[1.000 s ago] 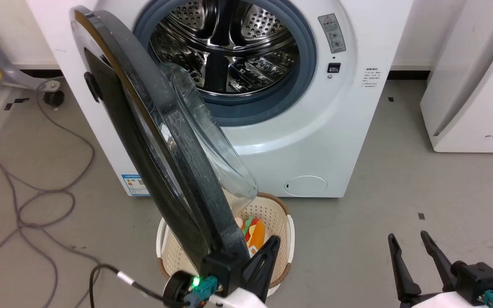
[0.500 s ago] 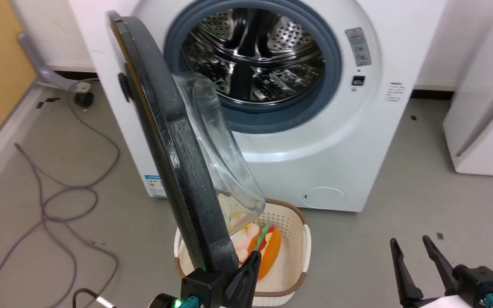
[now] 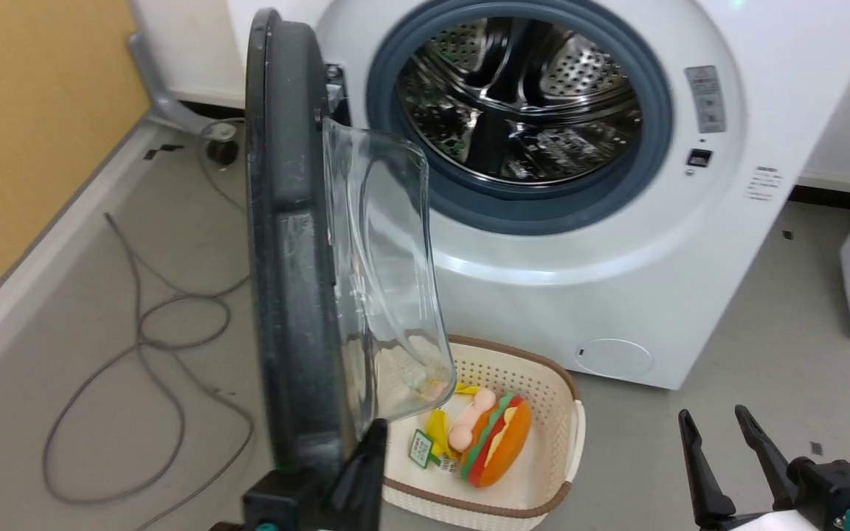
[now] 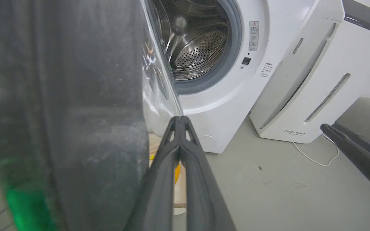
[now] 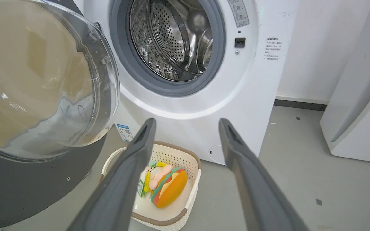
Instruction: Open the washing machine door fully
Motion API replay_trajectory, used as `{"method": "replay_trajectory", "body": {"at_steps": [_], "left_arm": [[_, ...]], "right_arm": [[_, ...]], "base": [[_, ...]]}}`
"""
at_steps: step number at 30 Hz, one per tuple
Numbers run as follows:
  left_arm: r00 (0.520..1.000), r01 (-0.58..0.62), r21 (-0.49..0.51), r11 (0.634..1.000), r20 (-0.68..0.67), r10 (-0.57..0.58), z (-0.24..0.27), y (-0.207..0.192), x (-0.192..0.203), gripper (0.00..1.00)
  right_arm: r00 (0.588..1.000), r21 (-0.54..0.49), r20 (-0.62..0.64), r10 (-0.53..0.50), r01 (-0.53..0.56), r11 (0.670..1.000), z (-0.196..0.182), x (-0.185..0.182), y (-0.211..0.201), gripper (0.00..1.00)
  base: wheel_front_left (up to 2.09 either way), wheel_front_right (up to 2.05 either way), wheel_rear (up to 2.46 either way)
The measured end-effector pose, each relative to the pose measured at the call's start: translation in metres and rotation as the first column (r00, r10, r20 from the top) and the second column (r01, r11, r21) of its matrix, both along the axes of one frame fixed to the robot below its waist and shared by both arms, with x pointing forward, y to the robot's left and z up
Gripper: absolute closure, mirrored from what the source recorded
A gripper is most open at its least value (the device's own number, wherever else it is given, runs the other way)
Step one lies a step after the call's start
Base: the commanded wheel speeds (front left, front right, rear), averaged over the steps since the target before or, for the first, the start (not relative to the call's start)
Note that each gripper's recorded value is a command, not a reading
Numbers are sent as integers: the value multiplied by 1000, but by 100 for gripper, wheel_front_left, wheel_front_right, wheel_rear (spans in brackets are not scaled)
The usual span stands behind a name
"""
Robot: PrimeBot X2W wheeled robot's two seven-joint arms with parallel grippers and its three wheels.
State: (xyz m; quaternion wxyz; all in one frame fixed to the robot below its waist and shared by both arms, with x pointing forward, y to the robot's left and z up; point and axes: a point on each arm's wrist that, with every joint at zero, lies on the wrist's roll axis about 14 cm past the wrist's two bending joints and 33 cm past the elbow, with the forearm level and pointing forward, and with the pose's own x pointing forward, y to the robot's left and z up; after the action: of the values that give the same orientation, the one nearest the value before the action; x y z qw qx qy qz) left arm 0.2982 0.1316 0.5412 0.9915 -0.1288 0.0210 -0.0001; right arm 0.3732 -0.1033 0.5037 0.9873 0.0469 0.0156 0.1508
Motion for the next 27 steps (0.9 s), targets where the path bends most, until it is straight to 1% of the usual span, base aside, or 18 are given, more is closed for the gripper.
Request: {"method": "replay_trajectory", "body": {"at_steps": [1,2,3,6,12,14,16,21,24,27], "left_arm": [[1000,-28,3,1000,-4,28,-1,7,-2,100],[993,-115,17,993,-10,115,-4,31,-6,100],[977,-212,48,976,-9,213,-7,61,-11,100],[952,-306,82,948,1,307,-7,92,-17,100],[898,-439,109,892,16,440,-8,143,-28,100],[874,-484,116,867,8,487,-13,162,-32,100],[849,-526,86,846,-6,528,-17,178,-36,100],[806,-590,60,805,-6,592,-22,212,-36,100],[774,-631,60,773,-13,633,-29,238,-38,100],[749,-657,107,746,-18,662,-35,262,-40,100]], "right_arm": [[1000,0,0,7,-7,1000,0,1,2,0],[1000,0,1,25,-25,1000,0,4,9,0],[999,0,-4,41,-41,999,-1,6,14,0],[999,-2,-11,52,-52,999,-3,7,18,0],[998,-1,-17,61,-61,998,-5,9,21,0],[998,-2,-25,63,-63,998,-7,9,21,0],[998,-2,-32,63,-63,998,-8,11,21,0],[997,-1,-44,60,-61,998,-13,12,21,0],[997,-1,-50,56,-56,998,-15,12,19,0],[997,-1,-54,49,-50,999,-16,13,17,0]], "base": [[0,0,0],[0,0,0],[0,0,0],[0,0,0],[0,0,0],[0,0,0],[0,0,0],[0,0,0],[0,0,0],[0,0,0]]}}
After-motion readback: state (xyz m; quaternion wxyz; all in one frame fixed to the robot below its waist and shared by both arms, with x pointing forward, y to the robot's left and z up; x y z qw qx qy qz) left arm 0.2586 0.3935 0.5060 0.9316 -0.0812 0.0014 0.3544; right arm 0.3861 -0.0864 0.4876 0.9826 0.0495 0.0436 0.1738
